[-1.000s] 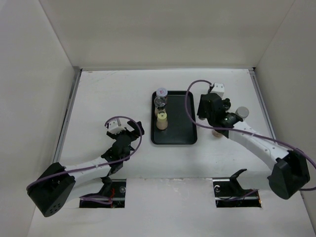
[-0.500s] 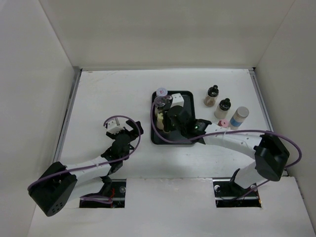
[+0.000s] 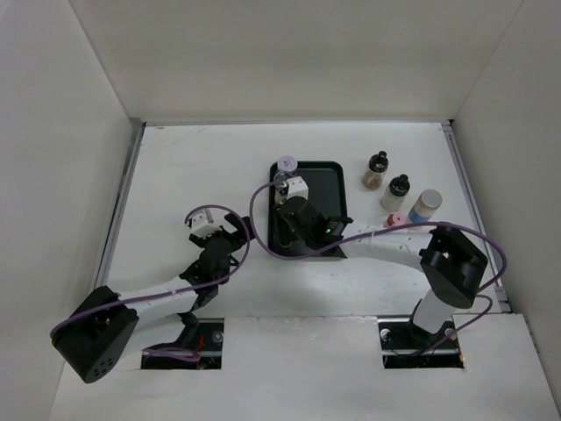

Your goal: Organize the condiment bottles

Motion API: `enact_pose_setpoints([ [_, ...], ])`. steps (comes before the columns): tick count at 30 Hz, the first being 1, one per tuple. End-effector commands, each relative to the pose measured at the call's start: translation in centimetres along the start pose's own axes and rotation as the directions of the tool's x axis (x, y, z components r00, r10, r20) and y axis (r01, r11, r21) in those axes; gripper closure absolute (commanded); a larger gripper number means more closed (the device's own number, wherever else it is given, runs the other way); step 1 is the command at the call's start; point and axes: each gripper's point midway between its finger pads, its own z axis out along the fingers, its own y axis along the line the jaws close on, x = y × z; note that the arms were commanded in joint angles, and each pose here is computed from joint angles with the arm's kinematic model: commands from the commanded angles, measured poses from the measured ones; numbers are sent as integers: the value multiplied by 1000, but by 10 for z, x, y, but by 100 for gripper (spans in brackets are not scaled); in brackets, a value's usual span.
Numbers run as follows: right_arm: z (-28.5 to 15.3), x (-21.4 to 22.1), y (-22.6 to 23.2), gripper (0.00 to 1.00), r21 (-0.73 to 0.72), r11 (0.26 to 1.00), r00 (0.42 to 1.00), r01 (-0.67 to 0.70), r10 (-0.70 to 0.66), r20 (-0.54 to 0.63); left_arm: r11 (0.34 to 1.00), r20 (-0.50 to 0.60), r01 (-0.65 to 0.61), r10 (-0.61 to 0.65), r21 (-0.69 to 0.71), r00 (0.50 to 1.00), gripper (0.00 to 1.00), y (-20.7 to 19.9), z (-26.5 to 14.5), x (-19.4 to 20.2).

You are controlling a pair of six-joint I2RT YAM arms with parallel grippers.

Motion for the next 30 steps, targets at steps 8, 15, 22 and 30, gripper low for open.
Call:
enact_pose_setpoints([
  [8,-39,-41,16,18,-96,994,992,-51,62,114,999,4,31,-31,17,1000,0,-5,3,-3],
  [15,-88,-45,-67,10,40,987,966,-158,146,216,999,1,30,-30,15,1000,0,-4,4,-3],
  [22,-148,-34,-239,2,466,752,861,-465,263,434,999,-8,28,-28,19,1000,0,-6,4,-1],
  [30,-137,8,-292,5,560,655,860,-507,337,384,999,-24,24,-24,29,999,0,-8,5,3],
])
